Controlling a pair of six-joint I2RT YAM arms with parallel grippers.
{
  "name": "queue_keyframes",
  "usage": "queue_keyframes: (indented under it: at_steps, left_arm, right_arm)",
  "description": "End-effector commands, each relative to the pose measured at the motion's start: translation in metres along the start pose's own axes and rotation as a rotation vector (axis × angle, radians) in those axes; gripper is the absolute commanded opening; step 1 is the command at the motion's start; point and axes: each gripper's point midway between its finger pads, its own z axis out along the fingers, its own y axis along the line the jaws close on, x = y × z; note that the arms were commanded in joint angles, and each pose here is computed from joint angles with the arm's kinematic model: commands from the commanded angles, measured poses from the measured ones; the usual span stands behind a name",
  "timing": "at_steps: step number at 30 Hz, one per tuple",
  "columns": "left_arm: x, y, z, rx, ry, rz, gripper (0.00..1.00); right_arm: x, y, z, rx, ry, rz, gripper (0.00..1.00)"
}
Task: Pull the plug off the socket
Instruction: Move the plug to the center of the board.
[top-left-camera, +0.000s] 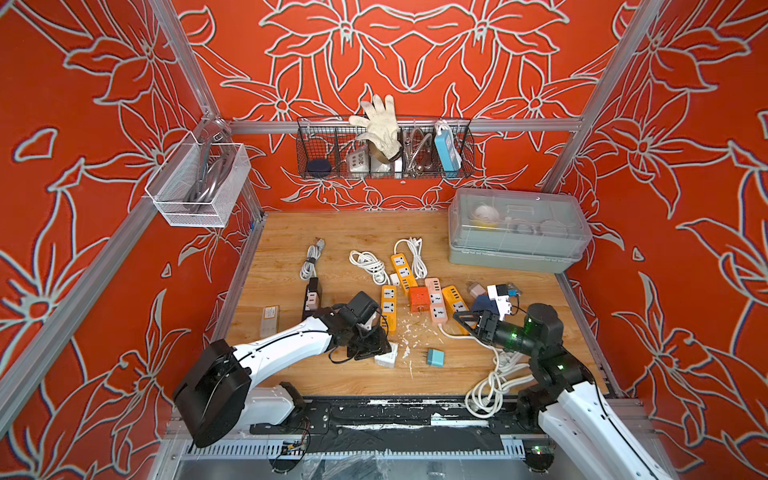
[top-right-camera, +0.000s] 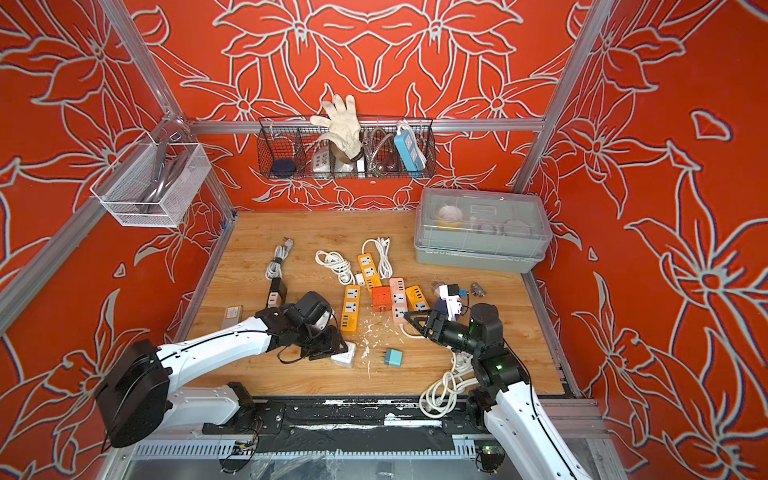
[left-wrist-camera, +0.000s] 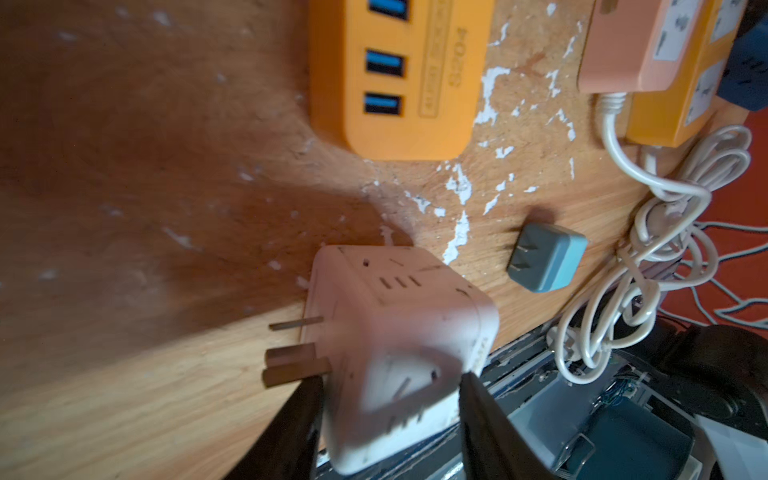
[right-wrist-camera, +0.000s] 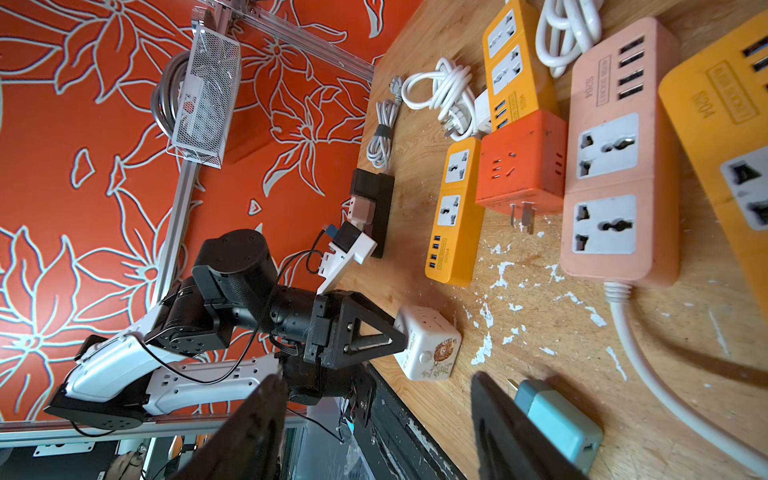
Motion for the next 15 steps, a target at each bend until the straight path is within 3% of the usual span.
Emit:
queue_keyframes:
  at_steps: [1,9,15]
  left_arm:
    - [-0.004,-0.038,0.006,0.094,-0.008,0.000,0.52]
    - [0.008,-0.086,0.051,0.084,0.072,0.099,0.53]
    - [-0.005,-0.093,0.028,0.012,-0.017,0.220,0.57]
  right_arm:
    - [-0.003,0.017,-0.002,-0.029,0.004,-0.060,0.73]
    - [-0.006,0.021,-0.004,0.002,0.010,-0.102,0.73]
    - [-0.009,0.027,-0.007,0.021,0.020,-0.137,0.74]
